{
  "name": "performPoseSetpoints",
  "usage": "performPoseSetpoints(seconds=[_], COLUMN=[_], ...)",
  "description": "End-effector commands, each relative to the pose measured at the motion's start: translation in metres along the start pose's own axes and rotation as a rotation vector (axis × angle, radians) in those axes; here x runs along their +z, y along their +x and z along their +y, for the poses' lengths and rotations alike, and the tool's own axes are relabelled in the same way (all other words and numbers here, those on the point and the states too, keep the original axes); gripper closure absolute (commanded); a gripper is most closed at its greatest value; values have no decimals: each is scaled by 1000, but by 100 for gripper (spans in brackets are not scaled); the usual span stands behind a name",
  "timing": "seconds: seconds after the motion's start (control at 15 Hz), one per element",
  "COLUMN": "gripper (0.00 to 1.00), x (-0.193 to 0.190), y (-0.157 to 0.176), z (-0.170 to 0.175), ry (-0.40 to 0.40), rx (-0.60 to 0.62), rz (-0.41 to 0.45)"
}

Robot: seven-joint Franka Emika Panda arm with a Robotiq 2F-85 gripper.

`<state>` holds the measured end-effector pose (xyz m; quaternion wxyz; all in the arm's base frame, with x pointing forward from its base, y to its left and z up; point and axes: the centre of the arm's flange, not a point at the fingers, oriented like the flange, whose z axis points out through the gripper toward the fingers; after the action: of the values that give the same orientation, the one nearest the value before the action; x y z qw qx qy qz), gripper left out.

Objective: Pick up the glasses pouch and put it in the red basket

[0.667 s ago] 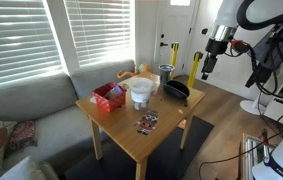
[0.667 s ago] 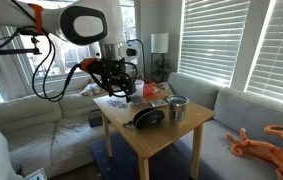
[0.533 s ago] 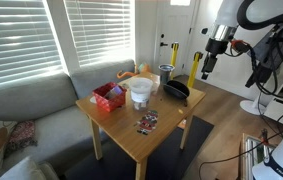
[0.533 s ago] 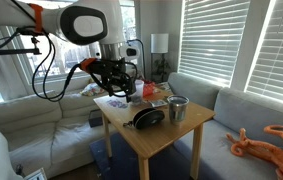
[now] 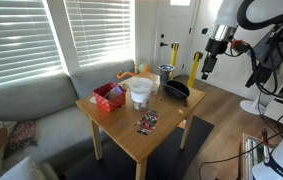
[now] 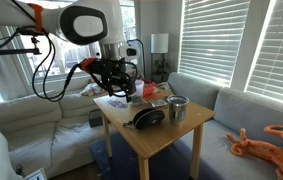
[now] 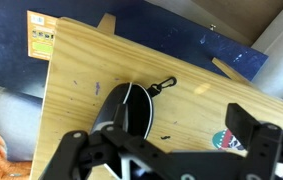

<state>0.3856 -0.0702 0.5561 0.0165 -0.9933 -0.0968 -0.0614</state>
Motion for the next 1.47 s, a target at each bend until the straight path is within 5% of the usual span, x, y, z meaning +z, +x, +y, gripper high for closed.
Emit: performPoseSetpoints(seconds=[0.0, 0.27, 0.87, 1.13, 1.4], gripper=[0, 0, 0, 0, 0], x=[0, 4, 55, 87, 108], y=[0, 1, 26, 53, 69], z=[0, 2, 40, 42, 48], ry=[0, 17, -26, -36, -130], rx=[0, 29, 502, 497, 513], rz=[0, -5, -15, -25, -5])
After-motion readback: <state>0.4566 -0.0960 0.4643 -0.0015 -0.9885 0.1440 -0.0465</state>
